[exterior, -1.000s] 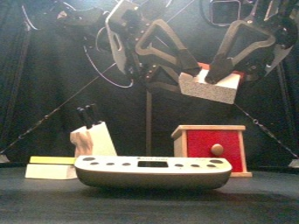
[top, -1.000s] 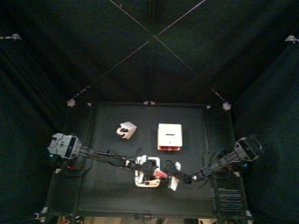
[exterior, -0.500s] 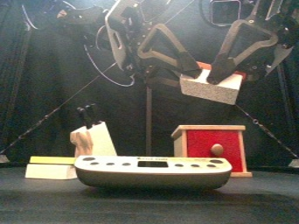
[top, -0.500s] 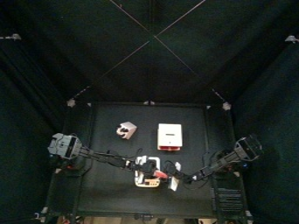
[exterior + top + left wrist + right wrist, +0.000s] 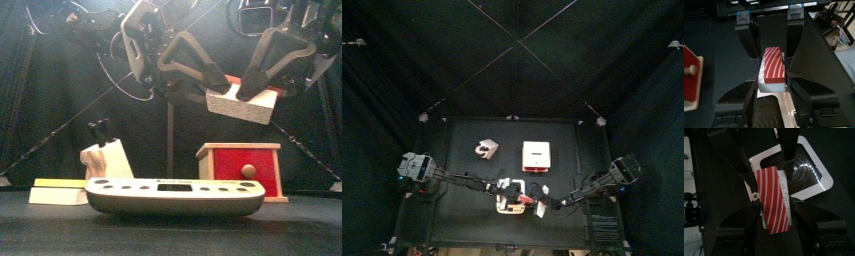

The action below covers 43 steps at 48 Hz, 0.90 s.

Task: Hand over salmon sushi

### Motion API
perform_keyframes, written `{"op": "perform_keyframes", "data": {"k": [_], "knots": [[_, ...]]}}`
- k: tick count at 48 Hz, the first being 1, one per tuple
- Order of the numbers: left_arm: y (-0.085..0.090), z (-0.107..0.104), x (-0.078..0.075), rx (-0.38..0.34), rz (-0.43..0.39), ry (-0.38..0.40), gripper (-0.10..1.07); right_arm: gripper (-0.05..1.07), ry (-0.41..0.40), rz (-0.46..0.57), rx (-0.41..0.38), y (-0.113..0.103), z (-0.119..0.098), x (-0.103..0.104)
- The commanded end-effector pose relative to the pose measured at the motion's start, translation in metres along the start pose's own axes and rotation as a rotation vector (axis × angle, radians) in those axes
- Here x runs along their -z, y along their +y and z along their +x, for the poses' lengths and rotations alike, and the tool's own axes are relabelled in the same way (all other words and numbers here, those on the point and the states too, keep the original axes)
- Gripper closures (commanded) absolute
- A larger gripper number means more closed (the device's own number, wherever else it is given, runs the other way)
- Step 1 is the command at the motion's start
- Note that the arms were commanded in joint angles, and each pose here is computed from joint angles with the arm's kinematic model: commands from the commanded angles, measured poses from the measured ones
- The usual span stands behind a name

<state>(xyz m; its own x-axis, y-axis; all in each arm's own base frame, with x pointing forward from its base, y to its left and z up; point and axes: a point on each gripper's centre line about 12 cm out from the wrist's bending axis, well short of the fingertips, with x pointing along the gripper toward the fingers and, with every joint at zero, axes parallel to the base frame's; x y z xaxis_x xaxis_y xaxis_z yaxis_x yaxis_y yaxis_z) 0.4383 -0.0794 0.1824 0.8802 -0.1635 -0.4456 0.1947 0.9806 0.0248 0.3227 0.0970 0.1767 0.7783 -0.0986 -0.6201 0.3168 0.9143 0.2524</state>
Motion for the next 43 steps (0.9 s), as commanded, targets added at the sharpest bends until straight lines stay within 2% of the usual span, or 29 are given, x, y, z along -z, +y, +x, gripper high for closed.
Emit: {"op": "perform_keyframes", "data": {"k": [1, 20, 43], "knots": [[0.002, -0.002, -0.012, -0.005, 0.0, -0.032, 0.27, 0.03, -0.03, 0.01, -0.019, 0.004, -0.006, -0.011], [0.005, -0.006, -0.008, -0.01, -0.001, -0.026, 0.27, 0.02, -0.046, 0.03, -0.039, -0.001, -0.021, -0.013], [0.005, -0.01, -0.008, -0.01, 0.002, -0.026, 0.27, 0.02, -0.029, 0.054, -0.031, -0.003, -0.021, -0.009]]}}
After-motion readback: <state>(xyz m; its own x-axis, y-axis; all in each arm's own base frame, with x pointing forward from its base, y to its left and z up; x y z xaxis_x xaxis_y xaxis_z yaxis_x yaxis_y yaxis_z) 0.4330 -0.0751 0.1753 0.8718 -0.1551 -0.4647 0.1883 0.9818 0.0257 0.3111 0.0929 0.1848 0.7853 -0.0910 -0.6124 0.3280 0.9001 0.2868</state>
